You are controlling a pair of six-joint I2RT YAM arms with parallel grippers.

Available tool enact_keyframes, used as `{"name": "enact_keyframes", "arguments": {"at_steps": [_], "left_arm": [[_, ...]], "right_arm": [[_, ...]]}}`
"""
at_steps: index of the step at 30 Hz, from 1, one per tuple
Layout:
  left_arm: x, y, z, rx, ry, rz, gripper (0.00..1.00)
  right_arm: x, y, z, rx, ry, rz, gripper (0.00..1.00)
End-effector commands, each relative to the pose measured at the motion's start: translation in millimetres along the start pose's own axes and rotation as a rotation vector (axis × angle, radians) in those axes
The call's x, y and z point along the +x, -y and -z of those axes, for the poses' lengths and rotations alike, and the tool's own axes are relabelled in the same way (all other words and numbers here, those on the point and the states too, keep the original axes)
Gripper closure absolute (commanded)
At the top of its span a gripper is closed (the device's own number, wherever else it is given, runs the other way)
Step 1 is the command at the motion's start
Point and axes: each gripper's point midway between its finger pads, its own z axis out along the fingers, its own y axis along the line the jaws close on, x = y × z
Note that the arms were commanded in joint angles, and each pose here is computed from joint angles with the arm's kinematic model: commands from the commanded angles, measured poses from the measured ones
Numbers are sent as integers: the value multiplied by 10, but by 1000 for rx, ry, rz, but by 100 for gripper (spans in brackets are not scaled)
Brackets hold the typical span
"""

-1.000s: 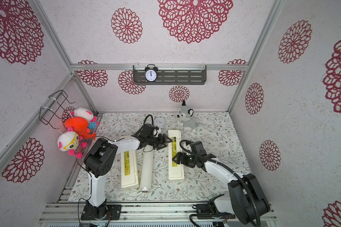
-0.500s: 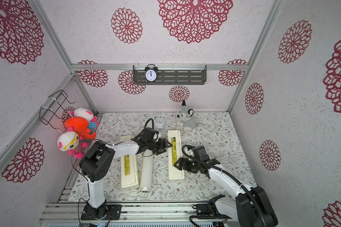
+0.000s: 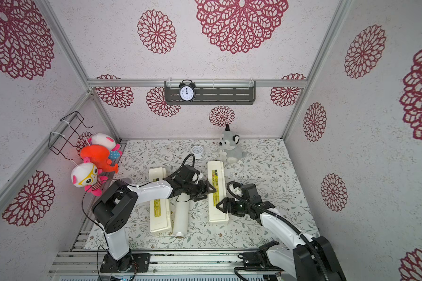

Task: Put plastic wrap rolls into dispensers
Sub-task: Close the lid on the plastic wrap cutting box.

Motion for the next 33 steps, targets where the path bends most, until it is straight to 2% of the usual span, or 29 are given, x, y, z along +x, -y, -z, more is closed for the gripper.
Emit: {"name": "enact_keyframes", "arguments": {"at_steps": [1, 7, 10, 14, 15, 18, 20, 23, 28, 33], "left_arm": [[412, -249, -139, -90, -106, 48, 24], [456, -312, -167, -128, -88, 51, 25], [483, -383, -205, -148, -87, 61, 25], [516, -511, -249, -181, -87, 69, 26], [527, -546, -251, -188, -88, 74, 26], [505, -638, -243, -201, -77, 91, 26], [432, -619, -208, -197, -61, 92, 25], [235, -573, -116, -193, -29, 77, 24], [-118, -521, -30, -182, -1, 56, 24], [-478, -624, -40, -204, 20, 57, 24]], "right_arm": [[1, -207, 61, -108, -4, 13, 26], [70, -273, 106, -162, -9, 15, 29], [138, -227, 100, -164, -21, 1, 34], [144, -160, 101, -150, -8, -13, 34], [130, -142, 102, -147, -2, -17, 34], [22, -98, 127, -124, 33, -20, 23], [-108, -77, 173, -106, 68, -17, 17], [-312, -25, 228, -75, 106, -10, 13], [-632, 66, 189, -45, 128, -2, 14], [-1034, 150, 105, -31, 150, -4, 18]]}}
